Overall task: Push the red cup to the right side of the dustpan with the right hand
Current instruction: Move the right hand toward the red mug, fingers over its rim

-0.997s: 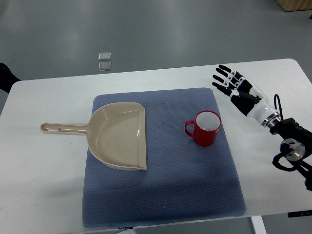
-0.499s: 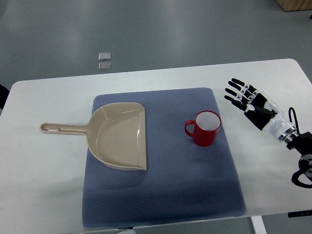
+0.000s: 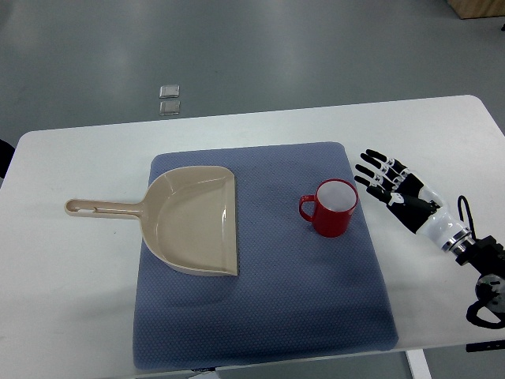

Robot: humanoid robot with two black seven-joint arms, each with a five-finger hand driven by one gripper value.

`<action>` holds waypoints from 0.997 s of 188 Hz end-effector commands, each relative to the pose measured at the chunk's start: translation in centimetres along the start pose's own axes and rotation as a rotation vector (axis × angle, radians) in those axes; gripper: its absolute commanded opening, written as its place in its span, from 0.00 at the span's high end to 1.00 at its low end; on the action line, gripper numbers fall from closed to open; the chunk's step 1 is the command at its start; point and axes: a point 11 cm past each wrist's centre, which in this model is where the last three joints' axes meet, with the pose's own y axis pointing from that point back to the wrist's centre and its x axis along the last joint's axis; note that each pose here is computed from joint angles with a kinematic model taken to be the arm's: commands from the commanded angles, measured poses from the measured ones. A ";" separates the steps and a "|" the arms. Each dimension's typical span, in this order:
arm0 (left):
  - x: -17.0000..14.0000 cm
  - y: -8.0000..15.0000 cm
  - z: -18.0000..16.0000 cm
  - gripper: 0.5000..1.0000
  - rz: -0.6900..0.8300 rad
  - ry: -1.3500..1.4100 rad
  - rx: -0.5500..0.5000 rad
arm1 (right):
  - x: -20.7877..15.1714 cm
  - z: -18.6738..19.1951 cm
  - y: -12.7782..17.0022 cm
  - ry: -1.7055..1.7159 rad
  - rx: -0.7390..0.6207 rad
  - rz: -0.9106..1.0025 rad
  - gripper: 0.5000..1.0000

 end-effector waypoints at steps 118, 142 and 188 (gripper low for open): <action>0.0 0.0 0.0 0.00 0.000 0.000 0.000 | -3.9 2.4 -2.6 0.035 -0.008 -0.046 0.14; 0.0 0.0 0.0 0.00 0.000 0.000 0.000 | -4.6 3.0 -3.0 0.023 -0.007 -0.041 0.14; 0.0 0.0 0.0 0.00 0.000 0.000 0.000 | -5.7 4.5 -3.7 0.025 -0.017 -0.039 0.14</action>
